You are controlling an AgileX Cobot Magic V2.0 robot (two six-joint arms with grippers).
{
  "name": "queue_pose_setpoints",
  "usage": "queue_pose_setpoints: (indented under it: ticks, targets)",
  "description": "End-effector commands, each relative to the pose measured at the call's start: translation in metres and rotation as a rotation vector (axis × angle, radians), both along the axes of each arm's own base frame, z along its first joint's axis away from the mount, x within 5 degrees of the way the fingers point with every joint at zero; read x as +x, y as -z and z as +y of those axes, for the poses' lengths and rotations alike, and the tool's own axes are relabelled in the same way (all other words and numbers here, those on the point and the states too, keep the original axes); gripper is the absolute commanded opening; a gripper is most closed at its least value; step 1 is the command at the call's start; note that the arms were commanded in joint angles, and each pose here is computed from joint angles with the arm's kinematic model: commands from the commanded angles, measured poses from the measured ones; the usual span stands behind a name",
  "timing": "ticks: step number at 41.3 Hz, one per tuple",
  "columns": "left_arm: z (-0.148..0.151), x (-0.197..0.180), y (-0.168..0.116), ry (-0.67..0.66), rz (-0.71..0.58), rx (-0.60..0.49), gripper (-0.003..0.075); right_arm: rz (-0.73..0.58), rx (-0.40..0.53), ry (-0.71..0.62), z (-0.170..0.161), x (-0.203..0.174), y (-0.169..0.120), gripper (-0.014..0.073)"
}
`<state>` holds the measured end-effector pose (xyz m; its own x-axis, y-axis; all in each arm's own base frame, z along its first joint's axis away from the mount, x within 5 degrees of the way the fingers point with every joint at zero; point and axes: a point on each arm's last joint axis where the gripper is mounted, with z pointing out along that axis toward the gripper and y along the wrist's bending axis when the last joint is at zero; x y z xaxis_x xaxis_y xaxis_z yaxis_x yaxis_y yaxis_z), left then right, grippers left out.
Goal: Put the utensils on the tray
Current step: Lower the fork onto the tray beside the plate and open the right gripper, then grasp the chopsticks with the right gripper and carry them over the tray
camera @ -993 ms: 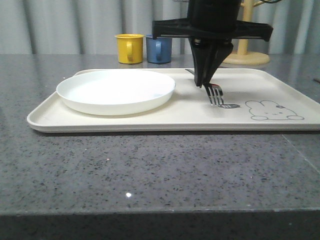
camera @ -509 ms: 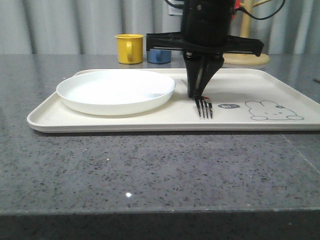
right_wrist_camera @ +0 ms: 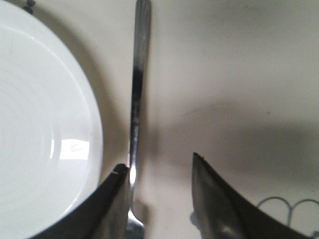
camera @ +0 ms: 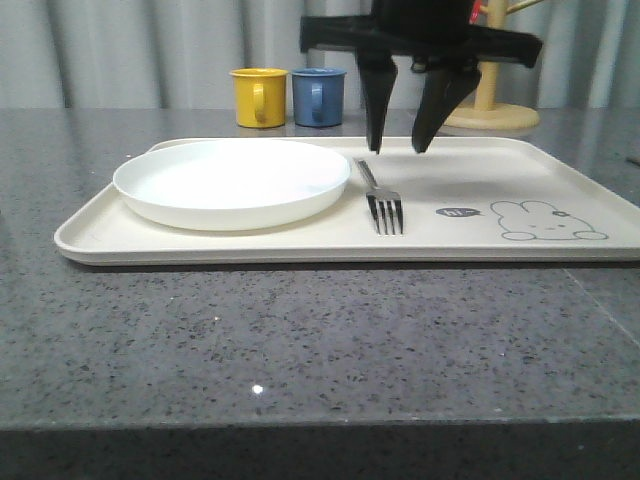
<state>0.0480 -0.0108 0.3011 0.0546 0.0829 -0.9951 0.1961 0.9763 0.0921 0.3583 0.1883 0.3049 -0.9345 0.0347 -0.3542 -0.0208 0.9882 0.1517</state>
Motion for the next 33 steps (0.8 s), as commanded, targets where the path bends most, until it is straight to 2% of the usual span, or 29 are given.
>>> queue_pose_setpoints:
  ticks: [1, 9, 17, 28, 33]
  targets:
    - [0.001, -0.001, -0.015, -0.006, -0.094, -0.031, -0.0019, -0.131, 0.013, -0.009, -0.026, -0.008, -0.049, 0.0326]
    - [0.001, -0.001, -0.015, -0.006, -0.094, -0.031, -0.0019, -0.141, -0.037, 0.010, -0.077, -0.009, -0.068, 0.0326]
    - [0.001, -0.001, -0.015, -0.006, -0.094, -0.031, -0.0019, -0.104, -0.085, 0.060, -0.136, -0.010, -0.075, 0.0326]
    - [0.001, -0.001, -0.015, -0.006, -0.094, -0.031, -0.0019, -0.029, -0.118, 0.161, -0.212, -0.020, -0.046, 0.0326]
    - [0.001, -0.001, -0.015, -0.006, -0.094, -0.031, -0.0019, 0.027, -0.142, 0.151, -0.232, -0.023, -0.026, 0.0326]
